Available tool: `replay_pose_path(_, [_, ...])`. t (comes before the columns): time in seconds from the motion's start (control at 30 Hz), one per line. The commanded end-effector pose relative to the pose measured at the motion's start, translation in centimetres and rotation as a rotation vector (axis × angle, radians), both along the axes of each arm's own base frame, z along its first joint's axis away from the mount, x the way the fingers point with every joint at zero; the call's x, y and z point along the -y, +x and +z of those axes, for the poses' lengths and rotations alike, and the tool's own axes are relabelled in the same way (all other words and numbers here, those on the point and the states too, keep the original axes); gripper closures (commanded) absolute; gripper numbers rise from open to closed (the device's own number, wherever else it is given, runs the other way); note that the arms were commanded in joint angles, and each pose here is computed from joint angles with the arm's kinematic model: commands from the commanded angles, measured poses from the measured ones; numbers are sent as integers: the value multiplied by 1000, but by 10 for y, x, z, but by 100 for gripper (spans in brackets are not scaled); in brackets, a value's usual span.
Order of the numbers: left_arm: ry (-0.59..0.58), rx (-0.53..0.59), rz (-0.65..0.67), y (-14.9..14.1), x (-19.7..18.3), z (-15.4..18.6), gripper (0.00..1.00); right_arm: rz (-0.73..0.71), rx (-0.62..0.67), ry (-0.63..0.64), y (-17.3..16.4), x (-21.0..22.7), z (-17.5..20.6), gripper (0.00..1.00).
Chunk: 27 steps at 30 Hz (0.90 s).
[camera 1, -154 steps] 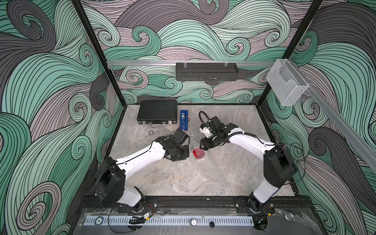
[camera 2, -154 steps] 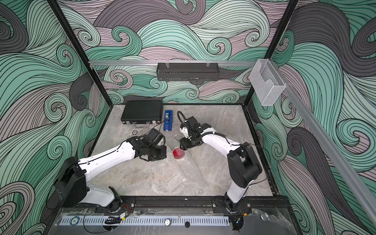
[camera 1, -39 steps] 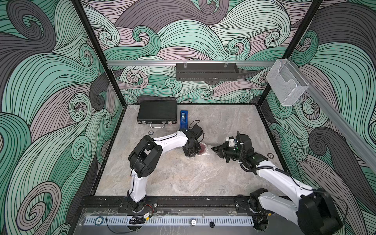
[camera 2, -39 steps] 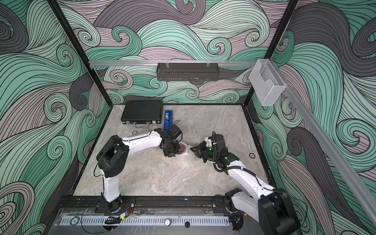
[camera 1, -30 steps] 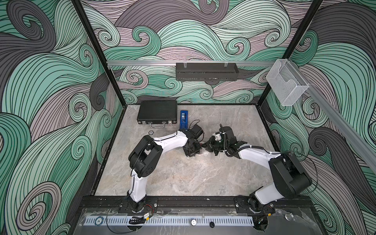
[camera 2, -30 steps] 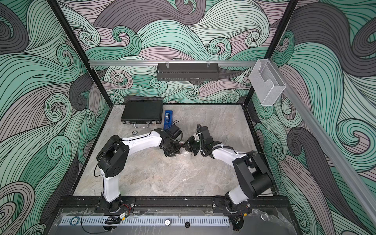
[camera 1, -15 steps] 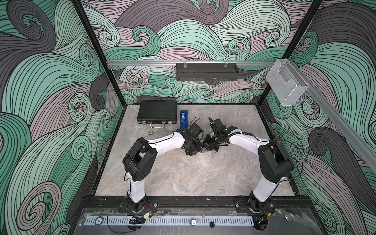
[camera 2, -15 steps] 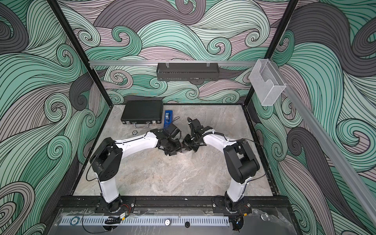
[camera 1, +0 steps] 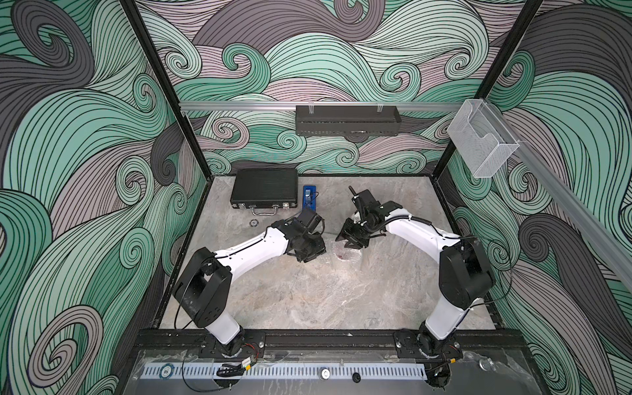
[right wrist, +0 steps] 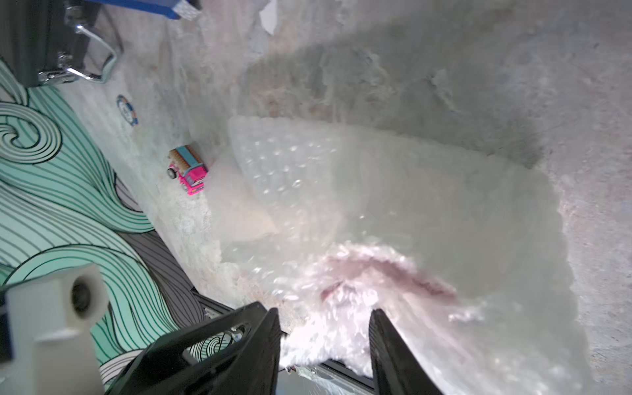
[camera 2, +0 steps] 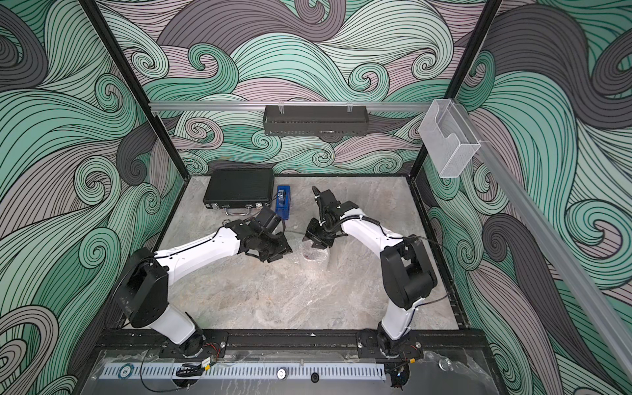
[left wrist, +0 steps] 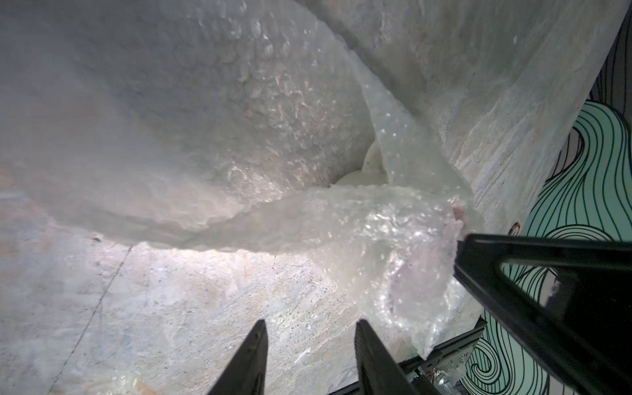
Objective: Wrap mugs in bubble wrap
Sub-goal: Wrap the mug in bubble wrap.
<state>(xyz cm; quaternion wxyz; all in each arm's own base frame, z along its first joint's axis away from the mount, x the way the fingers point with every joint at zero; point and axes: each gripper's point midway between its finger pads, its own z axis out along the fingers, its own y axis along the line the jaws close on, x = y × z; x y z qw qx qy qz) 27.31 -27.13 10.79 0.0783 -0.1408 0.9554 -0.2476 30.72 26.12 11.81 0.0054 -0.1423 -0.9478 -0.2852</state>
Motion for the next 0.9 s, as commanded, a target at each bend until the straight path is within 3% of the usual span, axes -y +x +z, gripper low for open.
replay_pose_path(0.0, [-4, 61, -7, 8, -6, 16, 55, 41, 52, 32, -6, 1, 27, 53])
replay_pose_path(0.17, [-25, 94, -30, 12, -2, 27, 55, 137, 207, -2, -17, 26, 51, 39])
replay_pose_path(0.23, [-35, 99, -36, 12, -1, 29, 55, 169, 308, -52, -27, 49, 58, 27])
replay_pose_path(0.3, [-38, 102, -35, 12, -1, 29, 55, 134, 332, -80, -40, 80, 48, 24])
replay_pose_path(0.33, [-40, 105, -33, 12, -1, 30, 55, 95, 314, -64, -44, 92, 38, 30])
replay_pose_path(0.4, [-67, 120, -43, 13, 3, 32, 55, 30, 260, 14, -47, 100, 10, 59])
replay_pose_path(0.5, [-164, 154, -103, 17, 24, 42, 48, 30, 222, 125, -40, 79, -10, 87])
replay_pose_path(0.53, [-194, 173, -128, 18, 32, 47, 45, 32, 224, 160, -35, 72, -10, 92])
replay_pose_path(0.6, [-235, 216, -197, 21, 49, 55, 37, 31, 265, 217, -21, 59, -2, 100])
replay_pose_path(0.87, [-371, 234, -345, 34, 106, 53, 35, 11, 385, 367, -12, 46, 47, 100])
